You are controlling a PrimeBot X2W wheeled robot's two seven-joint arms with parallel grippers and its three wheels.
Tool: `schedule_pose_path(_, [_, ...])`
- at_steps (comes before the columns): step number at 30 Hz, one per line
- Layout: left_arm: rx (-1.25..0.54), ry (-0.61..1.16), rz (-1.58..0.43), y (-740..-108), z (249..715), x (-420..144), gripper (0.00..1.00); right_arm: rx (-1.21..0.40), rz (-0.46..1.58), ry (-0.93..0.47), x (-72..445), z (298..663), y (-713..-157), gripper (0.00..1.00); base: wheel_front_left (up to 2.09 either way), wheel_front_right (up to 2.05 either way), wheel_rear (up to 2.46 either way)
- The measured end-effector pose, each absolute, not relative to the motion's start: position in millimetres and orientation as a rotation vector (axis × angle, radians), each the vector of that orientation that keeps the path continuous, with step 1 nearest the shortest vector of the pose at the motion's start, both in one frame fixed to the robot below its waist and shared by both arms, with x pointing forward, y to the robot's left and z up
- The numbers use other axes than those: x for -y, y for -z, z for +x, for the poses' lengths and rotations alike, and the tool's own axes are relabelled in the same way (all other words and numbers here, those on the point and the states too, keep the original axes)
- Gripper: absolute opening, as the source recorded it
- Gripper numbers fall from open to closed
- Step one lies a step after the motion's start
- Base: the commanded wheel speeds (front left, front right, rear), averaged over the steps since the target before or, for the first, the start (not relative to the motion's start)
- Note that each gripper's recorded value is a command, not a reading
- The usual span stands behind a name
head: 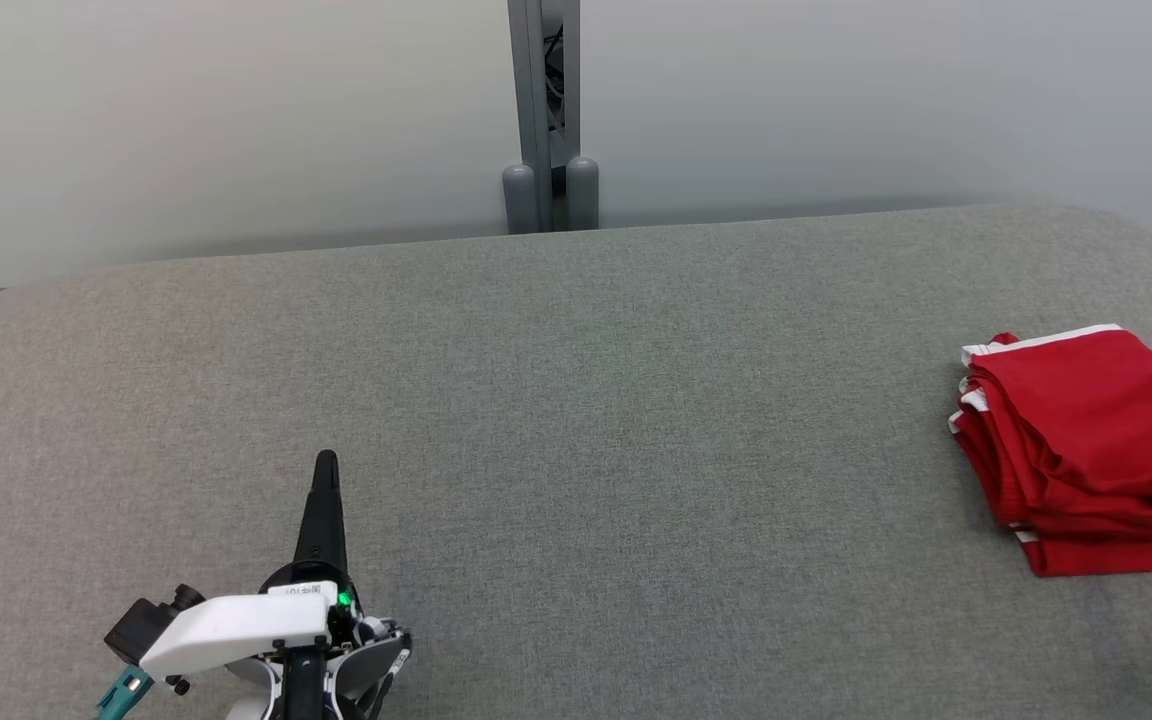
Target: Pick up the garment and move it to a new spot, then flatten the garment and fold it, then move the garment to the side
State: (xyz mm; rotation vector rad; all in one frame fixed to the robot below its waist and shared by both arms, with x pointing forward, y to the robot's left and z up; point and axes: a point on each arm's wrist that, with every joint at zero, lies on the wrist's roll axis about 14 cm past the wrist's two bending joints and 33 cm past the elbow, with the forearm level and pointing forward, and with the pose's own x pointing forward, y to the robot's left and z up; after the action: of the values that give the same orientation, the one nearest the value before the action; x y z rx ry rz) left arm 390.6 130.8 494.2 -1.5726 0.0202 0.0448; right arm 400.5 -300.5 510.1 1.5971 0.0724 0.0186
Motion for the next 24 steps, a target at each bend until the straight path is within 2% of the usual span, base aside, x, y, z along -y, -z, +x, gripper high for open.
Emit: schedule_pose_path(24, [-0.02, -0.045, -1.573, -494.2, 390.6, -130.8, 0.0, -0.073, 1.597, -0.019, 300.5, 400.5, -510.1, 0.0, 0.0, 0.0, 0.0])
